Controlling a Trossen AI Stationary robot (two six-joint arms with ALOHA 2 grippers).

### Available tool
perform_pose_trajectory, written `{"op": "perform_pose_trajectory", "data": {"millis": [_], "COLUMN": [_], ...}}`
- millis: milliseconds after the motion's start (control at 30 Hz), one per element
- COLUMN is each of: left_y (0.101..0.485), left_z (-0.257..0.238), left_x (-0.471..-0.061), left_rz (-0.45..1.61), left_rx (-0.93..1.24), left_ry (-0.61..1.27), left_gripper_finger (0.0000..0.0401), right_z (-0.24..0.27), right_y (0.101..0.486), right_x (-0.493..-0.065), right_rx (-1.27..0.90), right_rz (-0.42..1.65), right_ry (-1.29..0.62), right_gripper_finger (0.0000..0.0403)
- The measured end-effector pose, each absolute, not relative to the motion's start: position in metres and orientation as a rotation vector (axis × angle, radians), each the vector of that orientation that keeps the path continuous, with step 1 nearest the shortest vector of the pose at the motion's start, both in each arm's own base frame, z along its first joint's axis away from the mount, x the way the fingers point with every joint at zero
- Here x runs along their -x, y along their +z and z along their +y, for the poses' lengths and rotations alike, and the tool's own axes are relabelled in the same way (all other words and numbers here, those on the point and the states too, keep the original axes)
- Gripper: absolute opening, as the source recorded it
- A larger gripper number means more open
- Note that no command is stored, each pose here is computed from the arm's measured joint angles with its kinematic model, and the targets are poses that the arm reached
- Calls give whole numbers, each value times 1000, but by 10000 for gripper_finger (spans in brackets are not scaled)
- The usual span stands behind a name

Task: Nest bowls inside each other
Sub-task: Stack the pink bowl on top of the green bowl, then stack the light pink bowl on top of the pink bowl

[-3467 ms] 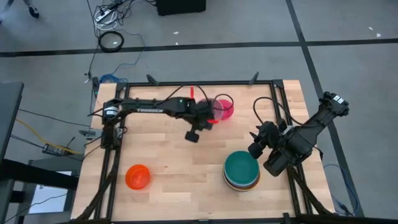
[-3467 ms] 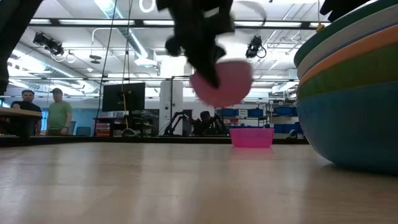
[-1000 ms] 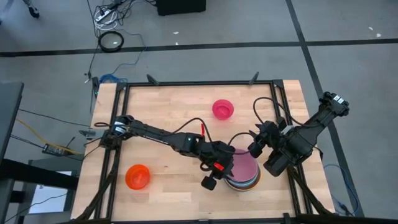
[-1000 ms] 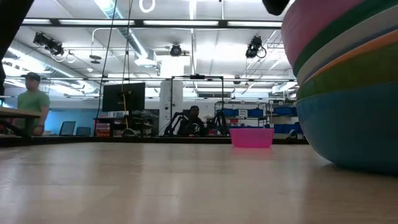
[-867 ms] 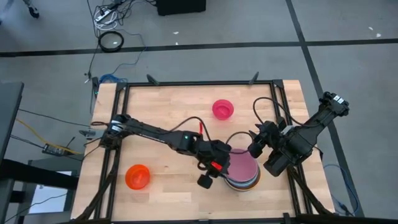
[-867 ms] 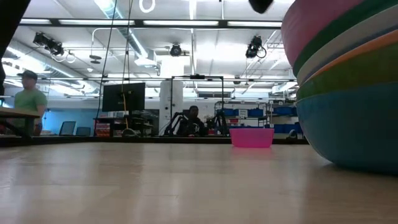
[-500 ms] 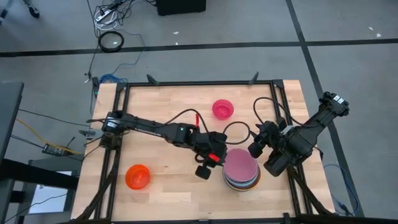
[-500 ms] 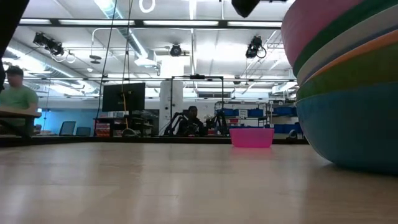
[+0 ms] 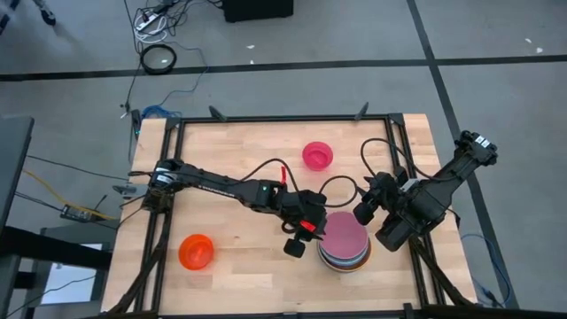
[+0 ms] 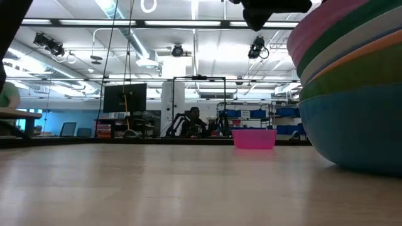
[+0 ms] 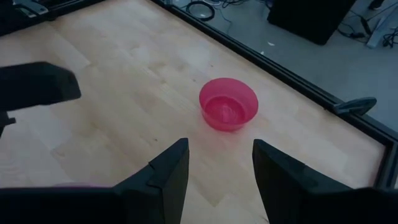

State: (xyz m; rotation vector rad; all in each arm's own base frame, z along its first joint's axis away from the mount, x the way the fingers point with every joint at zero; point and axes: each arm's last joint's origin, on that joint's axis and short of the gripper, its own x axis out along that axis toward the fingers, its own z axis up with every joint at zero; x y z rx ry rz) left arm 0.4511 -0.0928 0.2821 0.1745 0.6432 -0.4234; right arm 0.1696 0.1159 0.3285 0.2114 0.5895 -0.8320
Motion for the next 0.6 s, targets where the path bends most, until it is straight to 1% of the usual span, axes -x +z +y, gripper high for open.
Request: {"op": "perform_pose_trajectory", "data": {"millis": [333, 467, 533, 600], "left_y": [275, 274, 279, 294], "left_z": [-94, -93, -92, -88], "left_x": [-454, -450, -443, -430], "left_rz": [656, 697, 748, 821], "left_rx": [-155, -145, -142, -156], "left_ry": [-446, -445, -429, -385], "left_gripper_finger": [81, 81, 81, 81], "right_z": [116, 116, 116, 117], "right_y": [328, 328, 328, 328], "right_x": [-170, -170, -169, -169], "right_rx": [-213, -214, -214, -213], "right_rz": [593, 594, 597, 597], "right_ry": [-832, -831, -831, -828], "right_gripper_finger": [165, 165, 165, 165]}}
